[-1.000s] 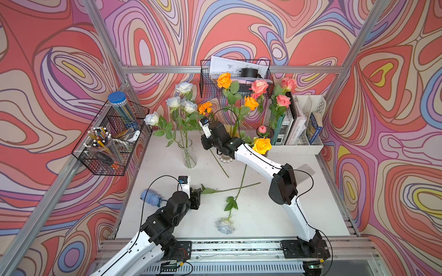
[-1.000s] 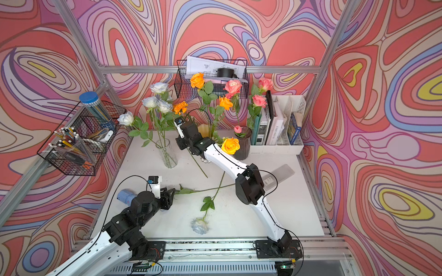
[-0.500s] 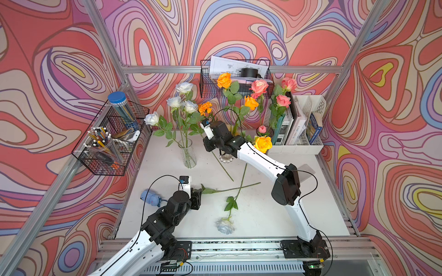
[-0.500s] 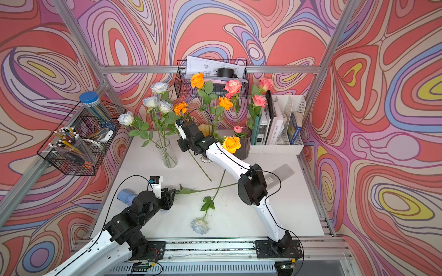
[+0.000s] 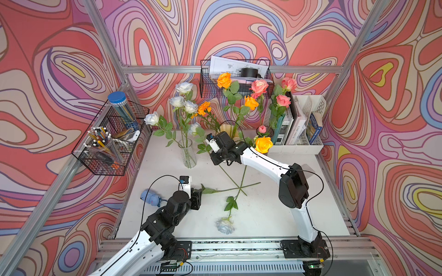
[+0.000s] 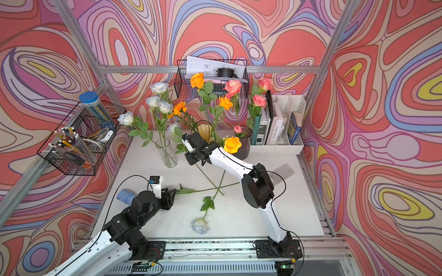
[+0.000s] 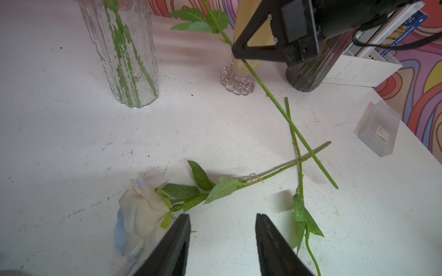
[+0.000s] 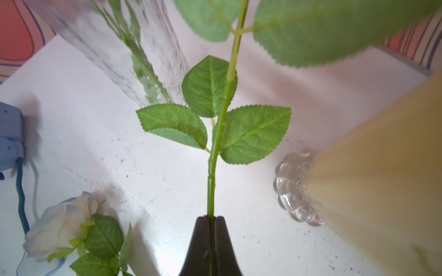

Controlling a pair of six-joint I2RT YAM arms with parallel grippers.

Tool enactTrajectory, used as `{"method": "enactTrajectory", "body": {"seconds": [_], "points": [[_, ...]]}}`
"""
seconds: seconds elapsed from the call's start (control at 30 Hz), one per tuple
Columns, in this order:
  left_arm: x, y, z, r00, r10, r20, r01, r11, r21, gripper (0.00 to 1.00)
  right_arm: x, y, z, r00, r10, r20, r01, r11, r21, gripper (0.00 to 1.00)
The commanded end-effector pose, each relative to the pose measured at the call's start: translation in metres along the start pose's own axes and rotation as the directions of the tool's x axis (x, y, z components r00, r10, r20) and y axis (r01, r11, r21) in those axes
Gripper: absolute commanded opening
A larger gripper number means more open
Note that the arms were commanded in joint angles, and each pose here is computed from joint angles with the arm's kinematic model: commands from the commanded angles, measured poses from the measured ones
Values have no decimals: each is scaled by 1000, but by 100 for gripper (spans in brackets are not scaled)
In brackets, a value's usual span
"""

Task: Arrange the flowers in different vases according to their colors
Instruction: Insert the flower into the vase.

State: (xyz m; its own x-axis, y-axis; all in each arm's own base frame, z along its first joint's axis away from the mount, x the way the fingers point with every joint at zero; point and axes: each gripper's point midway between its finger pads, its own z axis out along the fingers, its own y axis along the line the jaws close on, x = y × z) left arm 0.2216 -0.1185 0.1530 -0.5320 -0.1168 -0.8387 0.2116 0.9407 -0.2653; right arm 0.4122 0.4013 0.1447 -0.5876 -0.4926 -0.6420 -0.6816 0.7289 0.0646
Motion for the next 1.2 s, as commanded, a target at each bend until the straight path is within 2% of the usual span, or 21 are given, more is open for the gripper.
{"method": "enactTrajectory", "body": {"seconds": [0.0, 0.13, 0.33, 0.47, 0.6, 0.8, 0.87, 1.0, 1.1, 1.17], "points": [[4, 0, -1, 1000, 1, -5, 0, 1000, 11, 51, -6, -3, -39, 999, 16, 35, -17, 1000, 12, 0], [5, 1, -1, 1000, -1, -6, 1, 1000, 10, 51, 14, 2, -66, 999, 36, 24, -35, 999, -15, 0], [5, 3, -2, 1000, -2, 1, 2, 1000, 2, 51, 50, 33, -111, 997, 74, -7, -75, 982, -171, 0], [5, 5, -2, 1000, -4, 11, 4, 1000, -7, 51, 63, 69, -143, 999, 30, 20, -23, 960, -279, 0], [4, 4, 0, 1000, 0, 9, 0, 1000, -7, 51, 37, 99, -180, 987, -3, 161, 66, 920, -388, 0], [2, 3, -1, 1000, 2, 10, -2, 1000, -5, 50, -33, 133, -239, 919, -26, 392, 239, 831, -503, 0], [2, 4, -2, 1000, -2, 12, 2, 1000, -6, 51, -58, 133, -258, 880, -38, 473, 289, 833, -472, 0], [13, 5, 2, 1000, -3, -6, 3, 1000, 2, 51, -123, 137, -306, 727, -44, 685, 408, 830, -380, 0], [23, 7, 8, 999, 6, -36, -6, 1000, -4, 51, -171, 137, -313, 612, -22, 790, 431, 847, -311, 0], [30, 8, 11, 998, 7, -55, -7, 1000, -8, 51, -199, 136, -302, 542, -4, 841, 437, 855, -278, 0]]}}
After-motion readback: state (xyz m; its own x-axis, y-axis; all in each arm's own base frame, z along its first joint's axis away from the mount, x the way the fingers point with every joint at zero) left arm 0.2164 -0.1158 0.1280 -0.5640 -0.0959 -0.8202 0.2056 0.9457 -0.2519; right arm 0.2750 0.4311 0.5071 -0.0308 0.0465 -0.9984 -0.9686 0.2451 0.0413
